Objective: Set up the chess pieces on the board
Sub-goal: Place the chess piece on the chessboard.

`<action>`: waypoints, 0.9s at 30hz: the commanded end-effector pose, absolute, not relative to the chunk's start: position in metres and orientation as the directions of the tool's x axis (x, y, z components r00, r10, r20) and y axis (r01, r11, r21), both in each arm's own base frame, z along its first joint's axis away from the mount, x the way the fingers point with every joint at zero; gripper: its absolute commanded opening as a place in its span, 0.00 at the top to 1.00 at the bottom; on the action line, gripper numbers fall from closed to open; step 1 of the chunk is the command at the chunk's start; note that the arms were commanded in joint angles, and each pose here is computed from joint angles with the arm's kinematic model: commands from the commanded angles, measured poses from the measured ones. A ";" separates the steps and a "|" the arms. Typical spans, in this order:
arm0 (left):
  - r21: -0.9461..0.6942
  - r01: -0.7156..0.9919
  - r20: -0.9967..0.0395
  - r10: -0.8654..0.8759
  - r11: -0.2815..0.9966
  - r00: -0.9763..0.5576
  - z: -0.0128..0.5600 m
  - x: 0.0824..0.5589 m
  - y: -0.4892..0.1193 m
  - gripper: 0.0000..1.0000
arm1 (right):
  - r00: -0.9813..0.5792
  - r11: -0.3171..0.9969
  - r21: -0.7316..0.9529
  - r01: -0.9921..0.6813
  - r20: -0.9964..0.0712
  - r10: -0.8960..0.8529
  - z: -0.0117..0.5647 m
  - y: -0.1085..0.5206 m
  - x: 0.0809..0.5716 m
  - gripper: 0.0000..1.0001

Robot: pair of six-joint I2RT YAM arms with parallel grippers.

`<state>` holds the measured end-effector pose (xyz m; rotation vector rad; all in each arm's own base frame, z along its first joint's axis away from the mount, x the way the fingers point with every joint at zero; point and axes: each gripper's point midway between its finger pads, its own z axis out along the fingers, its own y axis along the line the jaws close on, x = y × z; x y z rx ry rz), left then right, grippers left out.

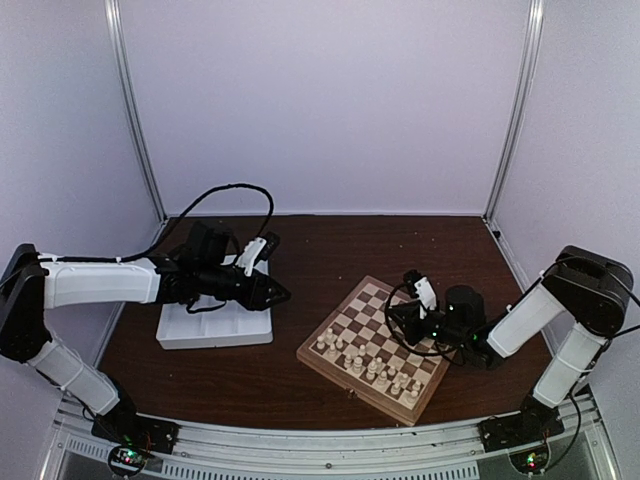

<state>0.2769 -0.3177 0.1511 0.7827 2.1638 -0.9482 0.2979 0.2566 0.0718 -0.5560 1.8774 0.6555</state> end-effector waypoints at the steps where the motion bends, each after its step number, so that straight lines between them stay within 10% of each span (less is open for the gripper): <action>1: -0.381 0.743 -0.780 0.240 0.550 -0.578 0.167 0.287 -0.323 0.68 | -0.401 0.748 0.201 -0.632 -0.911 -0.094 0.061 0.253 0.294 0.88; 27: -0.385 0.742 -0.775 0.243 0.549 -0.583 0.164 0.286 -0.322 0.68 | -0.441 0.763 0.199 -0.615 -0.889 -0.124 0.047 0.234 0.272 0.75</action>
